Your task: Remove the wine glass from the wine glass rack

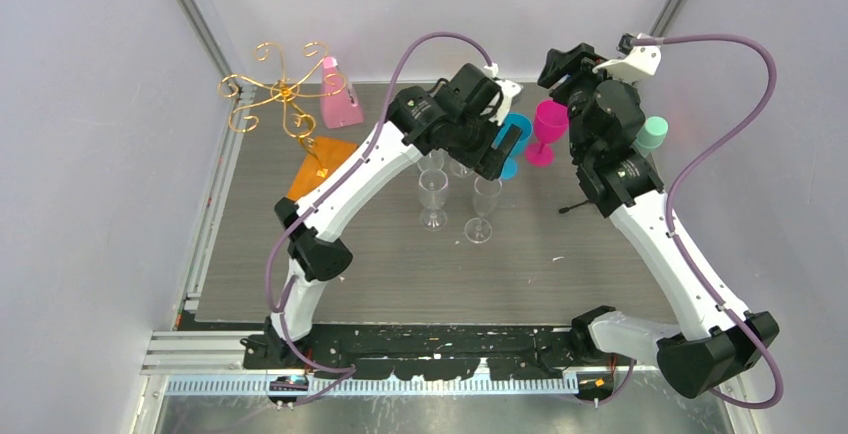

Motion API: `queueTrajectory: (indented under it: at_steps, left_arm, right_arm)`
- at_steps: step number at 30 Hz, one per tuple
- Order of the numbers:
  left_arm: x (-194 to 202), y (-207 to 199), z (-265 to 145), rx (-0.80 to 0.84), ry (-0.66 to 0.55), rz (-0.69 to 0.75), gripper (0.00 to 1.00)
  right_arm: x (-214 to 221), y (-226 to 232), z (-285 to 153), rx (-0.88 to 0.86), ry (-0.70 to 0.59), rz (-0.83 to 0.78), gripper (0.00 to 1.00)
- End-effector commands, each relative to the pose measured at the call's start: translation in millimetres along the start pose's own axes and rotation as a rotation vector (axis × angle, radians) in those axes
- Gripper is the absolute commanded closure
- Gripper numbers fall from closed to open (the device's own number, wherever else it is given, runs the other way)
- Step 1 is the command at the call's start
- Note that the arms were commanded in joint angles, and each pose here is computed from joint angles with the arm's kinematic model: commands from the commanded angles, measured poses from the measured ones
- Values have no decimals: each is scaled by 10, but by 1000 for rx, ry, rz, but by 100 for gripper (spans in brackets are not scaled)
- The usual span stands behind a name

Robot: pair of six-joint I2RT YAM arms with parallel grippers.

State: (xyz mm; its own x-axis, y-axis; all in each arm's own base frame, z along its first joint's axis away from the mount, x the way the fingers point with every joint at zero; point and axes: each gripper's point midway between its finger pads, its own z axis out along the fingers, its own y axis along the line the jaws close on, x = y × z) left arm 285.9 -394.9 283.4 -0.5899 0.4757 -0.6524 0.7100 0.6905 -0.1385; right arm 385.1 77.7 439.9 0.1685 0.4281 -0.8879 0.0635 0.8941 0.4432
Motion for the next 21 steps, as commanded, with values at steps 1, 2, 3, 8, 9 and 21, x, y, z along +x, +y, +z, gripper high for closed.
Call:
queueTrajectory:
  at_steps: [1, 2, 3, 8, 9, 21]
  left_arm:
    - [-399, 24, -581, 8, -201, 21, 20]
    - [-442, 102, -684, -32, -231, 30, 18]
    - [-470, 181, -755, -72, -252, 37, 17]
    - [-577, 727, -1338, -387, -377, 31, 11]
    - [-581, 802, -1451, -432, -398, 31, 11]
    - [-97, 1079, -2546, -570, -655, -80, 0]
  right_arm:
    - [-255, 14, -90, -7, -58, 43, 38]
    - [-252, 12, -94, -7, -56, 44, 38]
    - [-266, 12, -107, -9, -58, 45, 38]
    - [-364, -33, -187, 1, -76, 35, 38]
    - [-388, -50, -200, 9, -81, 31, 38]
    - [-909, -451, -649, 137, -173, -130, 38]
